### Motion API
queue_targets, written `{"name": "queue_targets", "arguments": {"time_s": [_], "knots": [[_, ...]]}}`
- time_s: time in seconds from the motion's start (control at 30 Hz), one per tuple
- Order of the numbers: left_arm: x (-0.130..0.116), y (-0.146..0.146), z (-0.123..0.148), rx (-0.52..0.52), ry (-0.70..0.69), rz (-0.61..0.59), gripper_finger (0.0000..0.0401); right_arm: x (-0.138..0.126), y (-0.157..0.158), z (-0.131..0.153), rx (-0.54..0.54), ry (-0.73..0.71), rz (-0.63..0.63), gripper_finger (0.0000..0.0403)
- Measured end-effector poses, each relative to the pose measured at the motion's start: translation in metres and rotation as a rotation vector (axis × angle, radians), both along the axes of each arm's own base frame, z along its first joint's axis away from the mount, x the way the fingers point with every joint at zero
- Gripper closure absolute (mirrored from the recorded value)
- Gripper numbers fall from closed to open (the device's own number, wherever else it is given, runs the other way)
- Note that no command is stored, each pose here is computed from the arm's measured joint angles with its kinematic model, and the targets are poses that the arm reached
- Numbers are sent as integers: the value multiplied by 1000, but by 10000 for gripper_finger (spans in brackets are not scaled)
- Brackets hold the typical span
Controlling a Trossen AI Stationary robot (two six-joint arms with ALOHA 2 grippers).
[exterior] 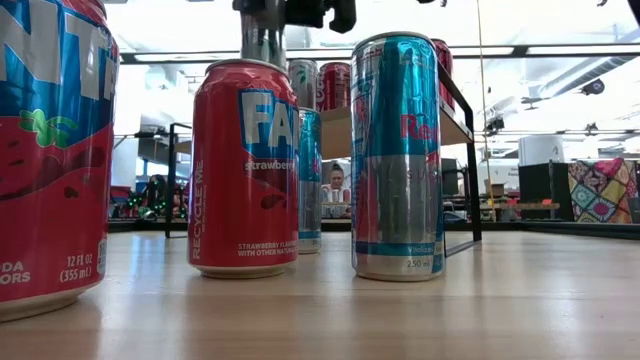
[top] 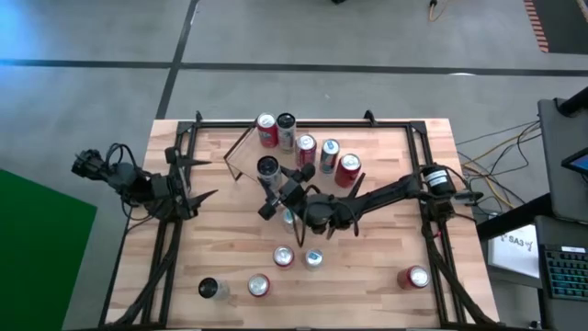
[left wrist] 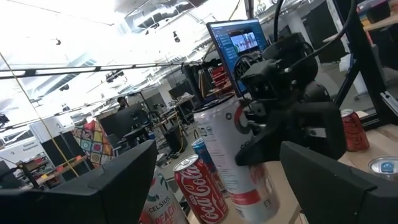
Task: Place canned beverage on shelf
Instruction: Put the white/pink soda can on the shelf, align with the other white pink soda can
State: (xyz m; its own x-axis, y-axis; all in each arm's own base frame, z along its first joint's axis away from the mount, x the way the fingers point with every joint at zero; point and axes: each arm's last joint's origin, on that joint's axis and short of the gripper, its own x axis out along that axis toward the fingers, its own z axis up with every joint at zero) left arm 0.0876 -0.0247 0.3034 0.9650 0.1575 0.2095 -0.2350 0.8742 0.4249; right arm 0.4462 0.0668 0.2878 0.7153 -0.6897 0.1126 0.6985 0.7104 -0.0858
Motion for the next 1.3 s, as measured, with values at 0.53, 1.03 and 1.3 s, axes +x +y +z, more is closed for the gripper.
{"name": "queue_targets", "arguments": {"time_s": [0.53,1.03,1.3], "knots": [[0,0,0,1,2,0,75,4,-8,-15,127,-59,-129,172],[0,0,-1,3,7,0,74,7,-10,-30,193,-63,-147,172],[0,0,-1,0,6,-1,74,8,-18,-32,192,-50,-186,172]]}}
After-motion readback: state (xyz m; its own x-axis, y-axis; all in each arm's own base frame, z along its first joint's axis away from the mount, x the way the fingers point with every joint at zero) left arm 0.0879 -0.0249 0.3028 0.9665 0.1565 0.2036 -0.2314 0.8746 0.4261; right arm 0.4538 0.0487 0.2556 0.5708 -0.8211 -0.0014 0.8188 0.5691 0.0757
